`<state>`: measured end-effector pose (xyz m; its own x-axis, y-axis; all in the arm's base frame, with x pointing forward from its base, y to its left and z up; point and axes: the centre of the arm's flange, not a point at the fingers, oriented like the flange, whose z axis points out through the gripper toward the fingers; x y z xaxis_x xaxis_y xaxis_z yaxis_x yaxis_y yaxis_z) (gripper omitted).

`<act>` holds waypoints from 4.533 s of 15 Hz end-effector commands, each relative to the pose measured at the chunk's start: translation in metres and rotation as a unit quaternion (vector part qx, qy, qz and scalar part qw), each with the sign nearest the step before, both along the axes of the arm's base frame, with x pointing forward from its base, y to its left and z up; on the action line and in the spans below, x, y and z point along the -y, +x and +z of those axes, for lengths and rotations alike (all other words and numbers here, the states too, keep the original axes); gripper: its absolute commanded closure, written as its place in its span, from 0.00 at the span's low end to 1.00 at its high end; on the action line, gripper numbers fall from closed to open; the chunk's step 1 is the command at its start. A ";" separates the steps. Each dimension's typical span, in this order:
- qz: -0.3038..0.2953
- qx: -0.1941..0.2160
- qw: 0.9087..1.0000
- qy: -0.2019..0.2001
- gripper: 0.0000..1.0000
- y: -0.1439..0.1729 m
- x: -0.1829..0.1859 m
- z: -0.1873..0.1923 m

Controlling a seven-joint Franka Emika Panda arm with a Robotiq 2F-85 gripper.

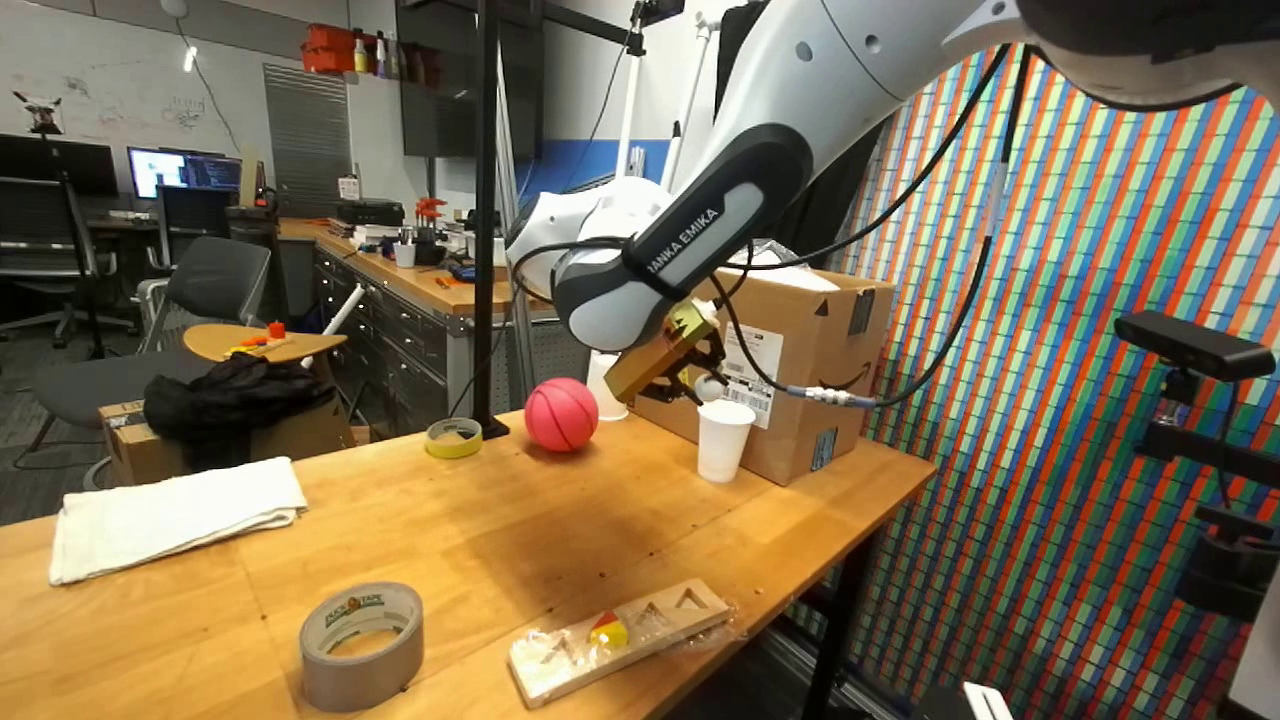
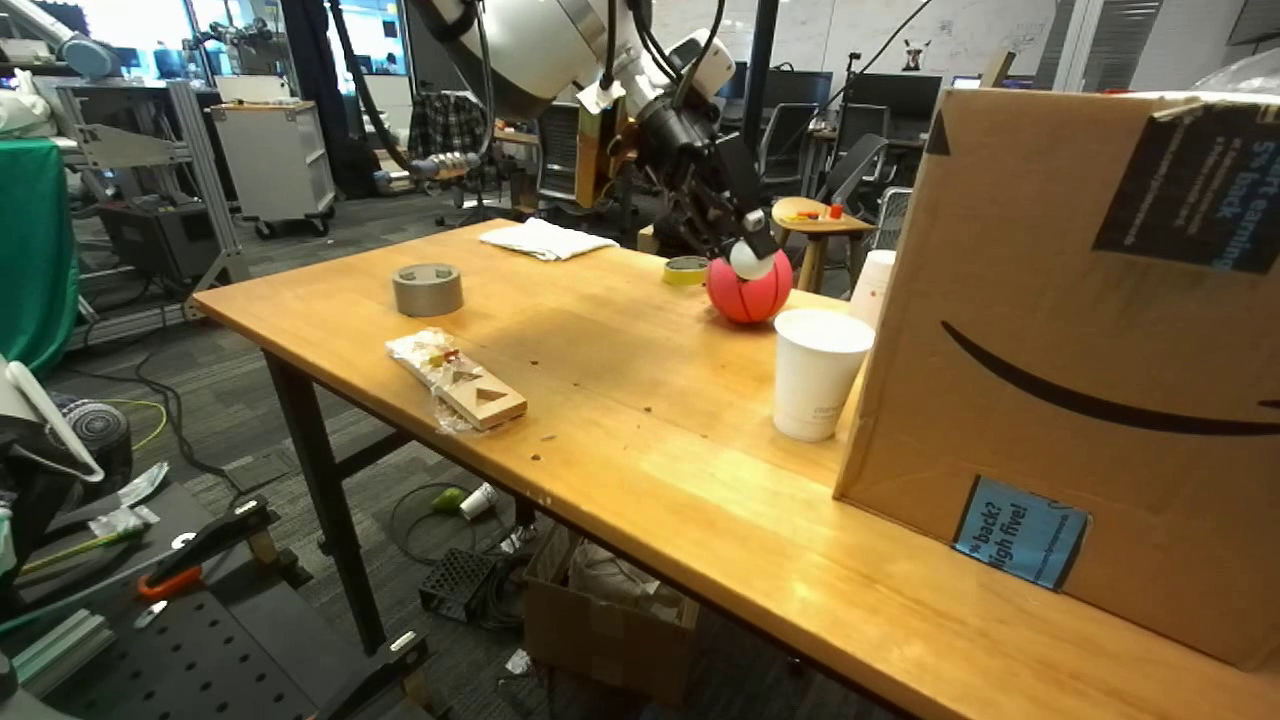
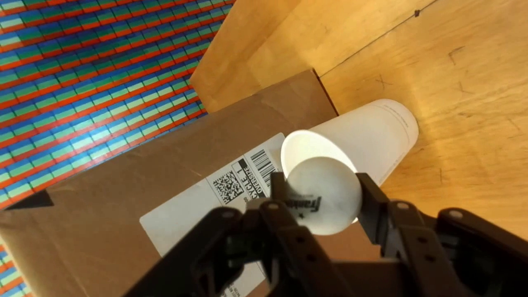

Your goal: Put the white ball in the cup, then put the red ball on the tape

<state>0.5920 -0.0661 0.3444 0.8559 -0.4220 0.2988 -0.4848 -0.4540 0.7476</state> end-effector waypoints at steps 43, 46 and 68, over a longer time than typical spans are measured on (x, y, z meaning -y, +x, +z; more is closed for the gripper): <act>0.025 0.162 0.965 0.207 0.00 -0.007 -0.068 0.026; 0.066 0.167 0.957 0.227 0.00 -0.006 -0.118 0.026; 0.071 0.233 0.952 0.183 0.00 0.117 -0.115 0.003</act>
<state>0.6867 0.0585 0.3421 0.7589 -0.4416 0.4786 -0.6066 -0.7468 0.2727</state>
